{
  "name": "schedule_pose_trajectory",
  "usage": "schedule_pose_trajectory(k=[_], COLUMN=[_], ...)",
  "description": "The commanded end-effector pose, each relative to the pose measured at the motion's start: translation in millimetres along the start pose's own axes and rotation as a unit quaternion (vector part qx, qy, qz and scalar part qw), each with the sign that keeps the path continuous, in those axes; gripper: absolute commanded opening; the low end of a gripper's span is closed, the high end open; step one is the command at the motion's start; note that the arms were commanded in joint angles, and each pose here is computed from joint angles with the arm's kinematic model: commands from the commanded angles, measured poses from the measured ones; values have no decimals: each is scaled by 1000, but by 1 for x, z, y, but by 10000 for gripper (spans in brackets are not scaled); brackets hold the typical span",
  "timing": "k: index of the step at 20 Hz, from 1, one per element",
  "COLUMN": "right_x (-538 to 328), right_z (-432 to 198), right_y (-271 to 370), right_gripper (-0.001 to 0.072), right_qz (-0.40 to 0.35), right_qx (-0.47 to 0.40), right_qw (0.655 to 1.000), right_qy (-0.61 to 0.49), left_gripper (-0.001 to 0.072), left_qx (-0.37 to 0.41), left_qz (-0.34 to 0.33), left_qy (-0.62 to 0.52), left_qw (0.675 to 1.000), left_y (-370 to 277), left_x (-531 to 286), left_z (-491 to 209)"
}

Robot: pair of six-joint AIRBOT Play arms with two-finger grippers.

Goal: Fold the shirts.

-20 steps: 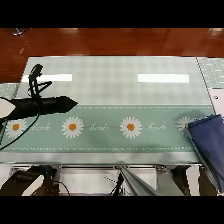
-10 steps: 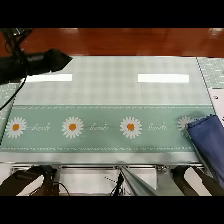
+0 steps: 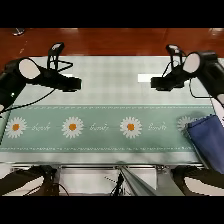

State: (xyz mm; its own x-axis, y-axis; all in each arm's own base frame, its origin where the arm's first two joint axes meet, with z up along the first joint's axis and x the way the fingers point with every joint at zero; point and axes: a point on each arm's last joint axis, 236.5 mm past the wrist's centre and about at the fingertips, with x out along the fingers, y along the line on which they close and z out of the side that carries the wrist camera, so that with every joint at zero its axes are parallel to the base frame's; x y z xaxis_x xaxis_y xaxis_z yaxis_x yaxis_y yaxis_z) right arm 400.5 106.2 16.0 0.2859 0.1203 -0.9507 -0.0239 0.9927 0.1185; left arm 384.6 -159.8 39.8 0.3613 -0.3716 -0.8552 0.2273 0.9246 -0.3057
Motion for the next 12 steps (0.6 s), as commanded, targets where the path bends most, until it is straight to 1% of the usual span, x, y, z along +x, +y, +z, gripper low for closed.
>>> schedule_pose_trajectory(k=[1, 3, 12], right_x=[29, 28, 28], right_z=[-13, -20, -19], right_y=[2, 2, 2], right_gripper=[30, 30, 30], right_qz=[-23, -22, -23], right_qx=[-1, 1, 0], right_qw=[999, 998, 998], right_qy=[39, 53, 50], left_gripper=[21, 21, 21], left_qx=[-19, -20, -20], left_qz=[30, 31, 31], left_qy=[39, 40, 41], left_qw=[999, 999, 998], left_y=[27, 28, 28], left_x=[6, 7, 7], left_z=[-19, -19, -19])
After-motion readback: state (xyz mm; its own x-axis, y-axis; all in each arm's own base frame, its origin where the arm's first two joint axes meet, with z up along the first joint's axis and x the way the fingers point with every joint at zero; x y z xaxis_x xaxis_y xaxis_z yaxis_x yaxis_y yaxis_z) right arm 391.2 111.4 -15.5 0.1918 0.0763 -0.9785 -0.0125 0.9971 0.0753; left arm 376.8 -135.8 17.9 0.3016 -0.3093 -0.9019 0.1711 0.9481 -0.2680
